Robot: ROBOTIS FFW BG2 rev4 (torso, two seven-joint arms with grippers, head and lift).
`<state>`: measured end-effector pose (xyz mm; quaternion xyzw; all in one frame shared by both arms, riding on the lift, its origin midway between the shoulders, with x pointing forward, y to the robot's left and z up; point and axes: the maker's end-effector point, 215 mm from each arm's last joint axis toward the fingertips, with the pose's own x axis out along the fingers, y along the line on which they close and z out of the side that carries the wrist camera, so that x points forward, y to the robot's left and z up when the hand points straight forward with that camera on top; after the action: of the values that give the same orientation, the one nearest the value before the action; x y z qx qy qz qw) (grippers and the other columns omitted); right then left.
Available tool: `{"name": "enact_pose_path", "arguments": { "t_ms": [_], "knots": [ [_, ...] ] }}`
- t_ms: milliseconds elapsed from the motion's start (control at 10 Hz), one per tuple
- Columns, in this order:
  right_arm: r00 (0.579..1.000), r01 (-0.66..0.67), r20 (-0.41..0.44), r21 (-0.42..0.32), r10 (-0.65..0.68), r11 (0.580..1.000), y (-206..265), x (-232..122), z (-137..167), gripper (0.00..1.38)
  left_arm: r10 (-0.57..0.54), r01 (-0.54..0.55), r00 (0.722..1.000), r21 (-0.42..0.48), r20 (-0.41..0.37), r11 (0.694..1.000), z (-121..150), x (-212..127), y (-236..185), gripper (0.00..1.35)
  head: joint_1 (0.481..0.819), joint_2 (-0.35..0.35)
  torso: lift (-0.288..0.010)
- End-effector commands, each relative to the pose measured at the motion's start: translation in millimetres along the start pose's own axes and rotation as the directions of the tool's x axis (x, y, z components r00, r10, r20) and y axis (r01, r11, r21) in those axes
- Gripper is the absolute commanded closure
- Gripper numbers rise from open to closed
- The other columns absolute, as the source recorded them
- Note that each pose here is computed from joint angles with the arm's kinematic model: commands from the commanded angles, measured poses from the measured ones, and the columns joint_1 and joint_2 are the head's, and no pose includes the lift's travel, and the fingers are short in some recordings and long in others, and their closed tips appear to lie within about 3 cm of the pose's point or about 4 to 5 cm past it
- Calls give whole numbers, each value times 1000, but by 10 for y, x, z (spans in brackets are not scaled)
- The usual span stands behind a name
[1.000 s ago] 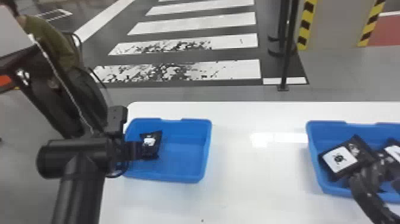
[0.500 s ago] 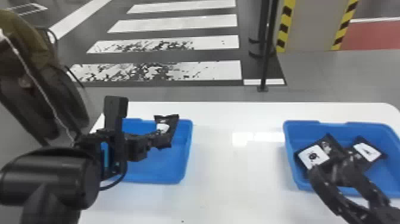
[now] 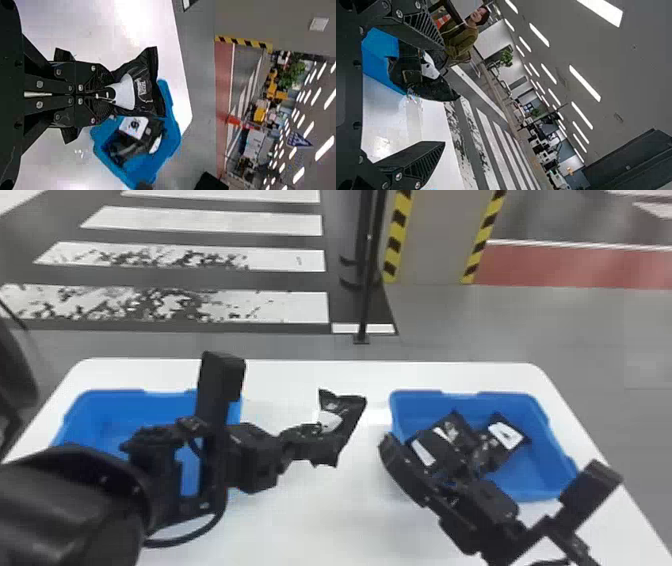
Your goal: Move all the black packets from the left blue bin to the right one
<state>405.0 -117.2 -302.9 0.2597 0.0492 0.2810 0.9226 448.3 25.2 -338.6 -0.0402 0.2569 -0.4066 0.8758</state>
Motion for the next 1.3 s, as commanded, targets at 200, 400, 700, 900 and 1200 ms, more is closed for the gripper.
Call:
{"name": "enact_pose_path", "arguments": {
  "t_ms": [200,400,700,900,1200],
  "knots": [
    [999,-37,15,31,36,999,-44,220,88,177,-172,172,985,18,-8,985,-13,190,-732,1205,695,-165,-140],
    [999,-40,23,51,39,998,-82,274,123,584,-209,209,978,21,-8,978,-12,223,-893,1205,695,-201,-140],
    [999,-49,3,105,49,993,-43,276,18,1277,-218,218,976,30,16,976,78,200,-925,1205,695,-218,-140],
    [998,-59,10,107,59,993,-2,282,57,1279,-242,241,970,21,39,970,133,187,-1002,1161,695,-214,-140],
    [999,-27,37,92,23,995,-255,300,232,1279,-172,175,980,-29,98,984,84,-50,-799,160,695,-216,-140]
  ]
}}
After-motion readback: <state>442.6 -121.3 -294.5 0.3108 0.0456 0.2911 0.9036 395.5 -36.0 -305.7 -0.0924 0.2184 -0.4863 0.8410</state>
